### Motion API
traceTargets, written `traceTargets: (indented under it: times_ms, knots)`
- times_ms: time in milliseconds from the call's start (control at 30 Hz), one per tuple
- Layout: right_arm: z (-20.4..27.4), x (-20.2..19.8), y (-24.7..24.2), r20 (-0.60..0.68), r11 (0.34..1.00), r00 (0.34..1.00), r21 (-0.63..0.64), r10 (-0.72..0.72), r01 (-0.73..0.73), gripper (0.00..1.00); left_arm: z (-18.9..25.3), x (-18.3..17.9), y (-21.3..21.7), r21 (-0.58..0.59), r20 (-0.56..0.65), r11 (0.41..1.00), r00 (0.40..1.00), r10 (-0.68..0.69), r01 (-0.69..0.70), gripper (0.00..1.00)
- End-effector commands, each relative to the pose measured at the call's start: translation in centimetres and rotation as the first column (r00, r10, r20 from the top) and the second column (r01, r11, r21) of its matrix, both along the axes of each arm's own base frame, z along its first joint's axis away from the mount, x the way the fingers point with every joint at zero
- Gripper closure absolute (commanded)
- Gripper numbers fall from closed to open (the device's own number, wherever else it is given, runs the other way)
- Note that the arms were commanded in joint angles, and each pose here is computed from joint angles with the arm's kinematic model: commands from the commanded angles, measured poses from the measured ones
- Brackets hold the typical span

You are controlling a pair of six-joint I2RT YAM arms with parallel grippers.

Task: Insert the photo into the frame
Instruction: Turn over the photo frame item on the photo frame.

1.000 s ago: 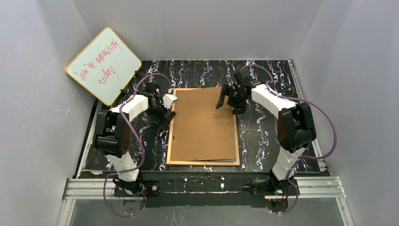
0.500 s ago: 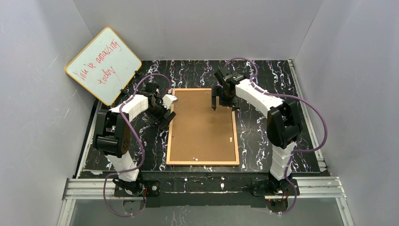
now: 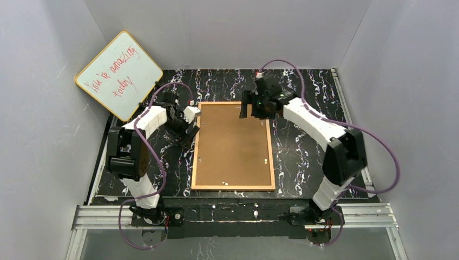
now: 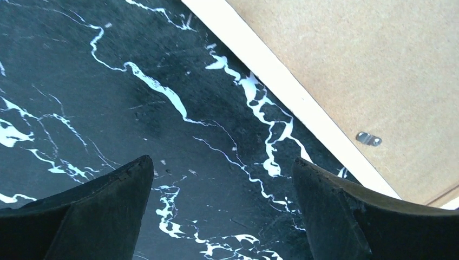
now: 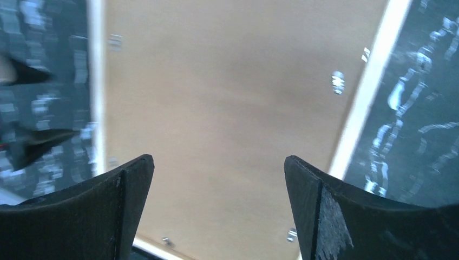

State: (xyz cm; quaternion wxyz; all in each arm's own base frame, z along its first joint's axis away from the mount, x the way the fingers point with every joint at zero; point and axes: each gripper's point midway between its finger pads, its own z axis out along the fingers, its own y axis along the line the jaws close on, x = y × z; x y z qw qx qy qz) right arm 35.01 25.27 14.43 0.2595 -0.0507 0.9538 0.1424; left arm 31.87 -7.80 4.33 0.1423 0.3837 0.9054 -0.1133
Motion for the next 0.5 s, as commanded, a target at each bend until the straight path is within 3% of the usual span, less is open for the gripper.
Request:
traceTargets:
  times_ms: [0,67,233,467]
  knots:
    - [8.5,-0.3,4.9,0.188,0.886,0.979,0.435,0.082,-0.158,0.01,1.4,-2.1,-0.8,-0.110,-0.082,0.994,0.996,-0.024,0.015,0.05]
    - [7.9,-1.7,6.1,0.164,0.845,0.981,0.506,0.100,-0.171,0.02,1.6,-3.1,-1.6,-0.157,-0.130,0.987,0.991,-0.036,0.015,0.10]
    - [4.0,-5.4,9.5,0.089,0.824,0.976,0.523,0.199,-0.216,0.26,1.7,-5.4,-3.5,-0.276,-0.250,0.961,0.967,-0.056,-0.016,0.29]
    - [2.2,-9.1,14.2,0.179,0.733,0.912,0.548,0.368,-0.403,0.32,0.2,-6.7,-5.0,-0.341,-0.388,0.936,0.920,-0.053,-0.090,0.54]
